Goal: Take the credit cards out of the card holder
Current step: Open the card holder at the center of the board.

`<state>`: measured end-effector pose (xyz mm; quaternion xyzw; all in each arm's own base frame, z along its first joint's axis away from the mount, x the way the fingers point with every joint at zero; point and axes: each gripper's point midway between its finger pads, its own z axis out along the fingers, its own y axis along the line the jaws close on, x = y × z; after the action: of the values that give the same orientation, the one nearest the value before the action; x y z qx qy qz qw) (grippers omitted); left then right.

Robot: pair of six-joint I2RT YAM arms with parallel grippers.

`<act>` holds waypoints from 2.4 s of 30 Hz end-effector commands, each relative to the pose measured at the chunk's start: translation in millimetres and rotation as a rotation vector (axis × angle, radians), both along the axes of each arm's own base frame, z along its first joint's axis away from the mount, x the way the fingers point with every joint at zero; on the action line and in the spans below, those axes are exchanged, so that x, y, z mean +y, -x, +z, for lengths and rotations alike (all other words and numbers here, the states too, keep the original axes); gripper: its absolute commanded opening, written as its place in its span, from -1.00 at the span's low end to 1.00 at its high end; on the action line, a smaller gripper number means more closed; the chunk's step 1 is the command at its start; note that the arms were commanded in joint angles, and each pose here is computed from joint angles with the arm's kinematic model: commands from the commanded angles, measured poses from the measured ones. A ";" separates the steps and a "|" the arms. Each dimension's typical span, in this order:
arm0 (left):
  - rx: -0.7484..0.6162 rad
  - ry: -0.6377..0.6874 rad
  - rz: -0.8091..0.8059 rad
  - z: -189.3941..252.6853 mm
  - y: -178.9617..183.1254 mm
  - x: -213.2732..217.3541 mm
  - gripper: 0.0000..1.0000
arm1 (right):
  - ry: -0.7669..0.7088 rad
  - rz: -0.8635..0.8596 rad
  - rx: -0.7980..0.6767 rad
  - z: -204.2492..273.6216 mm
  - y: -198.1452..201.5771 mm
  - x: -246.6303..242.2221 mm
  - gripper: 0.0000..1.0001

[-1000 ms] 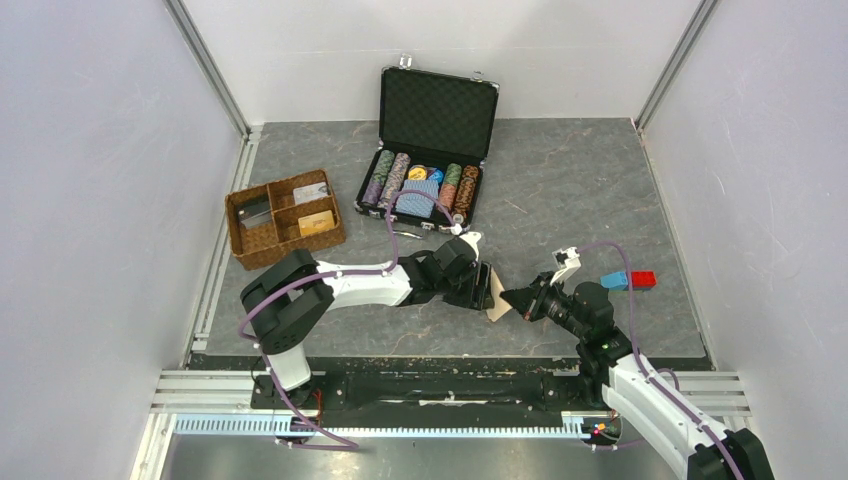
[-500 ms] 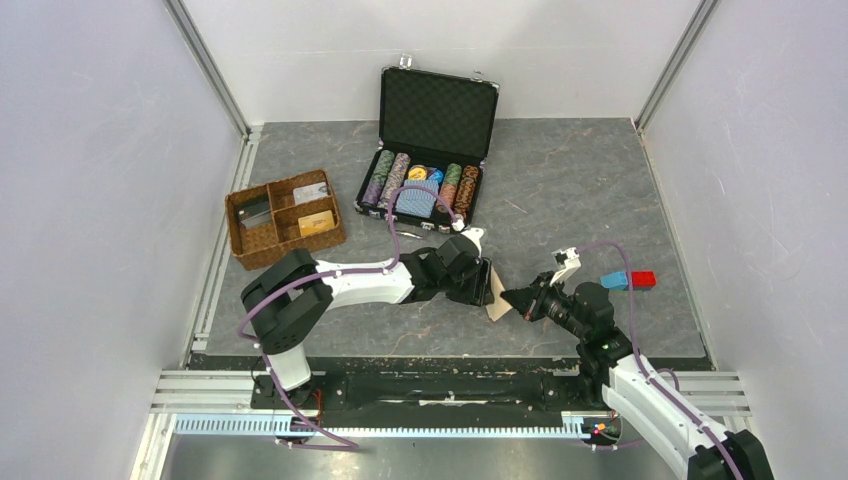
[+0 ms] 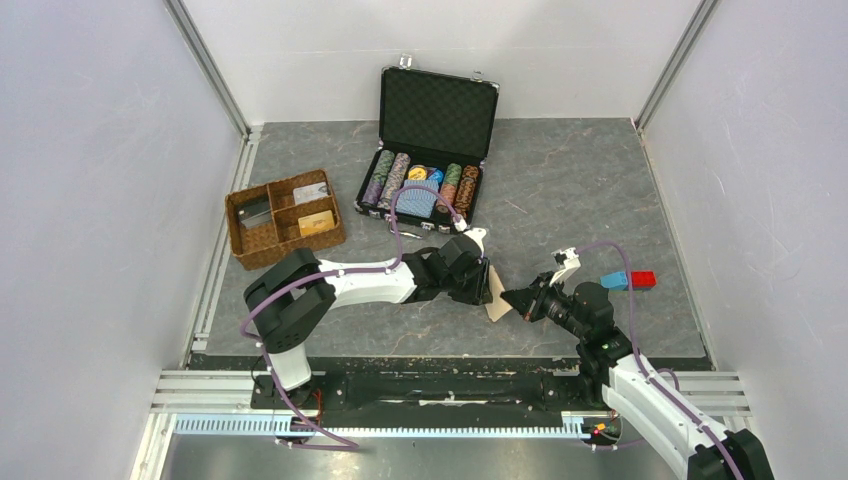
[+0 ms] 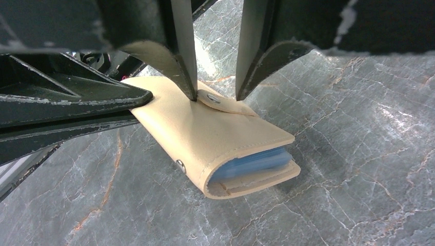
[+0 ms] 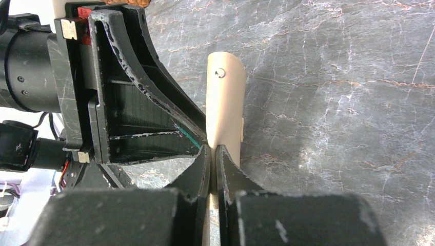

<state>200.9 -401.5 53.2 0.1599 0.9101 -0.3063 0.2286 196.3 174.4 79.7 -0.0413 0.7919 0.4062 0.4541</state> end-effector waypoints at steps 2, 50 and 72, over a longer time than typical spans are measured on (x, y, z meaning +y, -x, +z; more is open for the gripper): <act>-0.056 -0.020 0.017 -0.1 -14.4 -2.4 -0.38 | 0.066 0.055 0.187 -91.9 52.6 -13.1 -1.00; -0.065 0.067 0.064 14.6 9.1 35.4 -0.95 | 0.272 -0.062 0.226 -71.1 28.7 -38.4 -0.30; -0.049 0.244 0.096 27.8 35.7 60.3 -0.95 | 0.315 -0.074 0.158 -16.8 12.4 -27.0 -0.02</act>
<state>161.2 -334.9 57.9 0.1189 0.8876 -0.3586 0.2634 174.8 138.0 42.2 -0.0421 0.8898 0.2589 0.3735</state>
